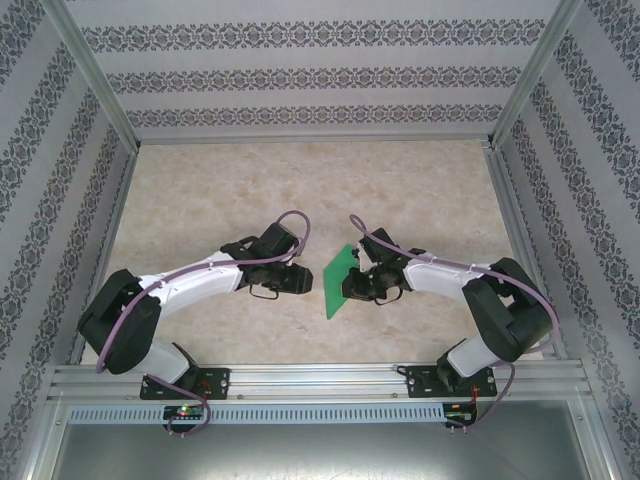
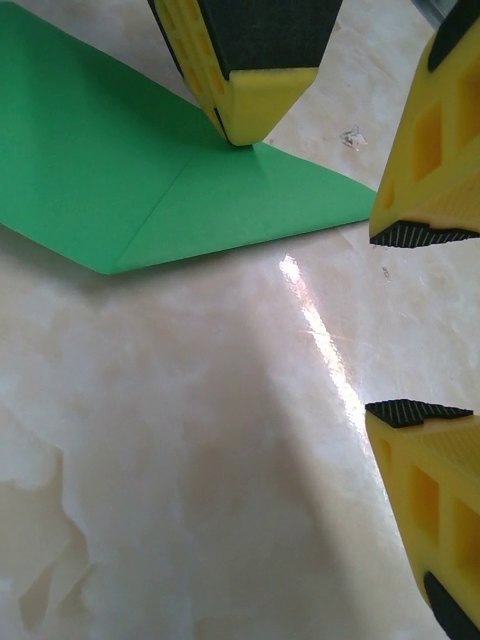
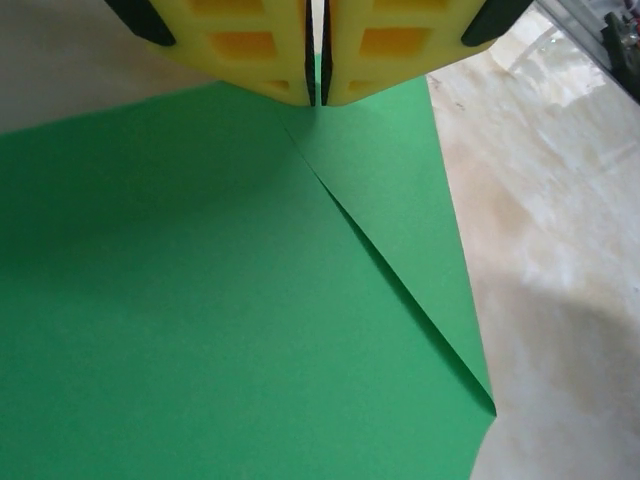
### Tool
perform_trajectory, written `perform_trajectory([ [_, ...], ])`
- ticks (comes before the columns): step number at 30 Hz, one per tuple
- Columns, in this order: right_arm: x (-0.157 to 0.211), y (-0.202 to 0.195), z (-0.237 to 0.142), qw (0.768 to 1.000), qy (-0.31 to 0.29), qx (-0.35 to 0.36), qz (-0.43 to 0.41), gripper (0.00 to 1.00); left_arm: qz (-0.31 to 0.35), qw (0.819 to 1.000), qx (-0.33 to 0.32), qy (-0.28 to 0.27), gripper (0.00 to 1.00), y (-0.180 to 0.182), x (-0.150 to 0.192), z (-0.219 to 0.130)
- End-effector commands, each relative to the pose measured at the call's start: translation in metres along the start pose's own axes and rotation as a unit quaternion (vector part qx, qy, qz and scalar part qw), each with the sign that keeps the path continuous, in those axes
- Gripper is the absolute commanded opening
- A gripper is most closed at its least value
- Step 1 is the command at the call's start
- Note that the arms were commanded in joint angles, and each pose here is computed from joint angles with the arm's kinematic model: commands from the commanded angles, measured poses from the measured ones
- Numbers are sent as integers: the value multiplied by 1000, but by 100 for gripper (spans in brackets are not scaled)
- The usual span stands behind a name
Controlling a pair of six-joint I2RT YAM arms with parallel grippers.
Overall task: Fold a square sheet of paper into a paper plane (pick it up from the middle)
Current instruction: Fold the wing for the fifth time at the center of the table.
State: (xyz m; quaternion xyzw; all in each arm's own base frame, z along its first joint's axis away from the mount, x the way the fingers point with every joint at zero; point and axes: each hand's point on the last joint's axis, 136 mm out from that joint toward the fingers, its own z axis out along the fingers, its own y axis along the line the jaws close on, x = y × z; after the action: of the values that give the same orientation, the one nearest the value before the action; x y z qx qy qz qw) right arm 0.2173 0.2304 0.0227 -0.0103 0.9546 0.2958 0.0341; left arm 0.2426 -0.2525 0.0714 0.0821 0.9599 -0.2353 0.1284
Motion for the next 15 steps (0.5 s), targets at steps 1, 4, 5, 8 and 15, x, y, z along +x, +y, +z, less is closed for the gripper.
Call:
perform_trajectory([
  [1, -4, -8, 2, 1000, 0, 20, -9, 13, -15, 999, 28, -19, 47, -12, -19, 0],
  [4, -4, -13, 2, 1000, -1, 24, -7, 13, -34, 998, 43, -17, 47, -17, -21, 9],
  [5, -3, -15, 2, 1000, -1, 24, -5, 12, -42, 998, 49, -16, 47, -18, -22, 14],
  [8, -1, -20, 1, 1000, -1, 28, -1, 12, -62, 996, 61, -20, 47, -22, -25, 23],
  [15, 2, -22, 3, 1000, 3, 25, -2, 11, -107, 989, 94, -30, 45, -33, -32, 50],
])
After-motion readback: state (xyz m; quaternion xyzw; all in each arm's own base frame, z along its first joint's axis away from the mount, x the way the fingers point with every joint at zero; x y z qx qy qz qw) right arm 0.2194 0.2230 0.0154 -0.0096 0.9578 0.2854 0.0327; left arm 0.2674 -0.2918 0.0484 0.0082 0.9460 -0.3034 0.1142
